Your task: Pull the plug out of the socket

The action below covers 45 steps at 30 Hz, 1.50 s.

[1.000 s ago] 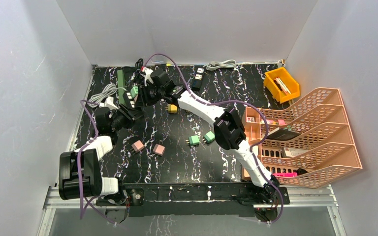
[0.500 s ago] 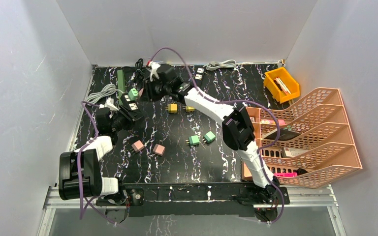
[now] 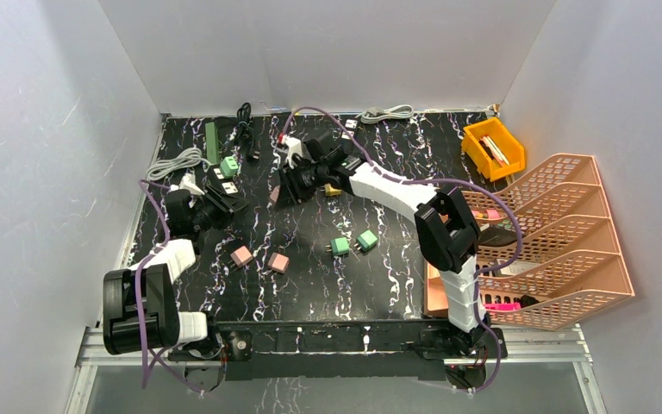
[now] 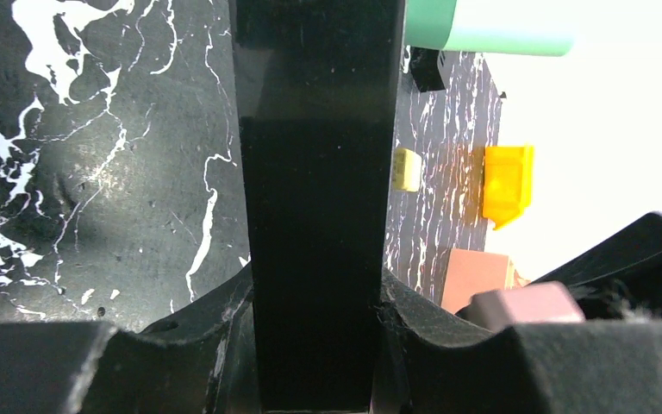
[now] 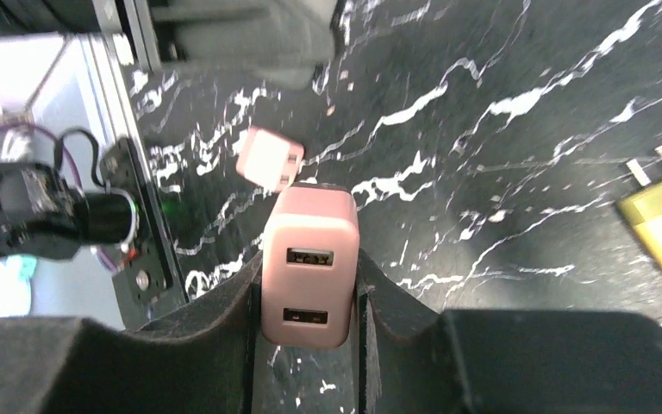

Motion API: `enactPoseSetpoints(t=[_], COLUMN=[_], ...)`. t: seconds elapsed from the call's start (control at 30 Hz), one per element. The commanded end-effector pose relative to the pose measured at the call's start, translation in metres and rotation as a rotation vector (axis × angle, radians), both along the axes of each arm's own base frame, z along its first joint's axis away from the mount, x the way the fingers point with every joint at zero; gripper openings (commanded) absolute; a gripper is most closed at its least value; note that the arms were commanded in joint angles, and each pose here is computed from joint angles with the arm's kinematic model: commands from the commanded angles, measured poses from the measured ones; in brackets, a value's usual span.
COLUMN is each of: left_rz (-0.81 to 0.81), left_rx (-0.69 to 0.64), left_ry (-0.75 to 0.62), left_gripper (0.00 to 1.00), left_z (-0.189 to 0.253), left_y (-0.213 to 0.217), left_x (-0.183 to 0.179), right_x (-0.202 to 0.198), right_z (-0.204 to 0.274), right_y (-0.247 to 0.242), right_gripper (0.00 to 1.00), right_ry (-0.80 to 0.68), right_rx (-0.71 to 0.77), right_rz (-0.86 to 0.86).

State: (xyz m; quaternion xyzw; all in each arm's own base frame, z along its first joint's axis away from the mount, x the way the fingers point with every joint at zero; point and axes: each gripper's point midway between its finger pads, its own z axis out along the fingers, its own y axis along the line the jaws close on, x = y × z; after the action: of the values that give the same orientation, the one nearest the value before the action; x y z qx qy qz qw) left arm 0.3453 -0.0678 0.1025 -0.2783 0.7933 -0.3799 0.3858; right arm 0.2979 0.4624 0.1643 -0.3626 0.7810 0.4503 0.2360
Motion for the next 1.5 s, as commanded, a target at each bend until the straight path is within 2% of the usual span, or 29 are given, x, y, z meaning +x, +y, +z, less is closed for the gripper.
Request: enactPoseSetpoints(t=[0.0, 0.27, 0.33, 0.57, 0.6, 0.63, 0.7, 0.73, 0.8, 1.0, 1.2, 1.47], left_rz=[0.026, 0.026, 0.028, 0.036, 0.037, 0.038, 0.037, 0.037, 0.037, 0.032, 0.030, 0.033], left_rx=[0.024, 0.026, 0.030, 0.036, 0.034, 0.034, 0.034, 0.034, 0.035, 0.047, 0.045, 0.052], left_ry=[-0.110, -0.111, -0.108, -0.110, -0.109, -0.110, -0.109, -0.111, -0.114, -0.125, -0.130, -0.129], left_gripper=[0.00, 0.00, 0.00, 0.00, 0.00, 0.00, 0.00, 0.00, 0.00, 0.00, 0.00, 0.00], left_z=[0.032, 0.033, 0.032, 0.032, 0.032, 0.032, 0.032, 0.032, 0.033, 0.038, 0.039, 0.039], left_y=[0.010, 0.009, 0.010, 0.011, 0.011, 0.011, 0.011, 0.011, 0.011, 0.011, 0.011, 0.012], left_x=[0.013, 0.010, 0.009, 0.009, 0.009, 0.009, 0.009, 0.009, 0.008, 0.008, 0.007, 0.005], right_x=[-0.039, -0.053, -0.053, -0.050, -0.049, -0.048, -0.043, -0.041, -0.036, -0.020, -0.014, -0.029], right_z=[-0.022, -0.058, -0.068, -0.085, -0.085, -0.084, -0.084, -0.083, -0.079, -0.065, -0.080, -0.087], right_y=[0.001, 0.041, 0.046, 0.050, 0.051, 0.052, 0.052, 0.053, 0.053, 0.050, 0.054, 0.060], right_gripper=[0.00, 0.00, 0.13, 0.28, 0.32, 0.41, 0.81, 0.91, 0.98, 0.98, 0.85, 0.74], right_ry=[0.018, 0.114, 0.141, 0.178, 0.173, 0.161, 0.111, 0.086, 0.049, -0.068, -0.066, -0.021], right_rx=[-0.026, -0.044, -0.062, -0.089, -0.092, -0.099, -0.128, -0.140, -0.151, -0.158, -0.171, -0.150], right_rz=[0.164, 0.205, 0.192, 0.165, 0.164, 0.156, 0.133, 0.126, 0.117, 0.078, 0.070, 0.103])
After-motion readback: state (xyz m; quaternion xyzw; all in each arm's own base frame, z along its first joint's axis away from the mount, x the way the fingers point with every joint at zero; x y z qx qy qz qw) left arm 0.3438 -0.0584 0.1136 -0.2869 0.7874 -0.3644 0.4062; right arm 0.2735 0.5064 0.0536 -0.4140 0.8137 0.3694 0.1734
